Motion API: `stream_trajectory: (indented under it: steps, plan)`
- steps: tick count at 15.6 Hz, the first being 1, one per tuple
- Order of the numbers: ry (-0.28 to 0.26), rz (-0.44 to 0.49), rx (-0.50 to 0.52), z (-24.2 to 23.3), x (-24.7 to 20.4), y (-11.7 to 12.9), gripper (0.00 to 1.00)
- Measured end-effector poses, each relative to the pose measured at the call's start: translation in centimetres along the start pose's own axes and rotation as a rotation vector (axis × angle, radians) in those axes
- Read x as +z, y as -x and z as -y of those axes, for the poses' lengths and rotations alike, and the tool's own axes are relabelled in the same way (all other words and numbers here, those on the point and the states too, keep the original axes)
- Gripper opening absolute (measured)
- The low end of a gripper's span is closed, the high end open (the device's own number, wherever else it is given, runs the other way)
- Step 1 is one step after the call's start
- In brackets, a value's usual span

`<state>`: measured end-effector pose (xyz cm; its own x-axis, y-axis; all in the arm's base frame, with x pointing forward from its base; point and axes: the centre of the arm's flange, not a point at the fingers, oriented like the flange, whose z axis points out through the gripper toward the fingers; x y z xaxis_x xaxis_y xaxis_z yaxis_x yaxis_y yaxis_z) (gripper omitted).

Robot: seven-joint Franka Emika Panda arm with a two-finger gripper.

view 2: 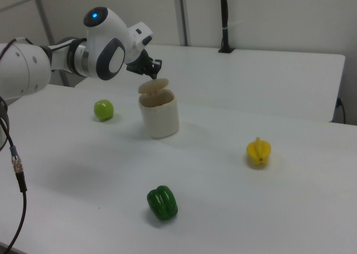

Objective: Close garbage bin
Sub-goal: 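Push the raised lid with the gripper fingers, swinging it down over the bin opening, then press the gripper down on the lid to seat it shut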

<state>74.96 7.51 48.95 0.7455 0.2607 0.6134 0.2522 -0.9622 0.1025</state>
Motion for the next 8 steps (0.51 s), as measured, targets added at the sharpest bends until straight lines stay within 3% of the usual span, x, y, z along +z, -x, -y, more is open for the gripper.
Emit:
stream_trajectory:
  steps: [8]
  plan:
    - [-0.008, 0.105, -0.019, -1.6, 2.1, 2.9, 0.01]
